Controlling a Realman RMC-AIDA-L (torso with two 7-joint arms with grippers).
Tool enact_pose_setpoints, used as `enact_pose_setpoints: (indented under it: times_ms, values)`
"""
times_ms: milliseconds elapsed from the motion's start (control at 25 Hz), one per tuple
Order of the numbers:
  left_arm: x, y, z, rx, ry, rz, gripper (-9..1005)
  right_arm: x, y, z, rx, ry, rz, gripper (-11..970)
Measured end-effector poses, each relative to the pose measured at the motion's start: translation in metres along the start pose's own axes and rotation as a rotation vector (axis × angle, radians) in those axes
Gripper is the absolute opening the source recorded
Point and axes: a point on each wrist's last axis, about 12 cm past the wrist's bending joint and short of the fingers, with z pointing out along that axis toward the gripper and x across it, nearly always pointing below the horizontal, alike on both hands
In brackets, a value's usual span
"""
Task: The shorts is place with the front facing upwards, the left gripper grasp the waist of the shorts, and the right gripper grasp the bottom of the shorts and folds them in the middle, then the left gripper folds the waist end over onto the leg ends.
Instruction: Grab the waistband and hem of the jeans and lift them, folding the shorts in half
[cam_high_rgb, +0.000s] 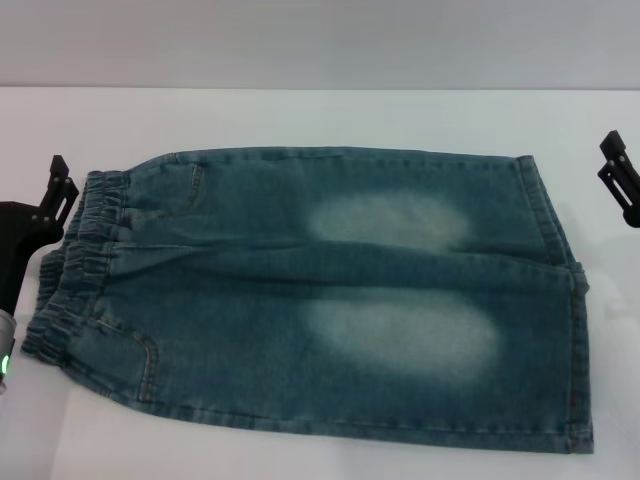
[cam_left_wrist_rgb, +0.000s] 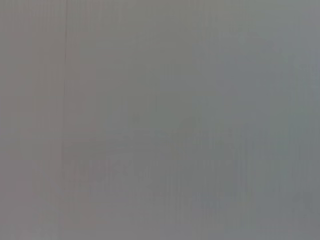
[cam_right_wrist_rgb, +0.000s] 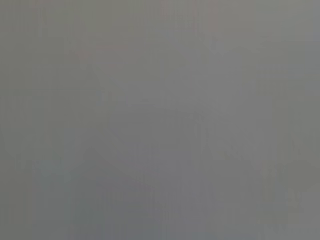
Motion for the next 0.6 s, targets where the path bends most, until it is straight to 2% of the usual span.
enact_pose_setpoints:
  times_ms: [600]
  values:
    - [0.0001, 0.0003, 0.0, 0.004, 0.002, 0.002, 841, 0.001, 0.0044, -0.0002, -0.02, 0.004, 0.005, 800]
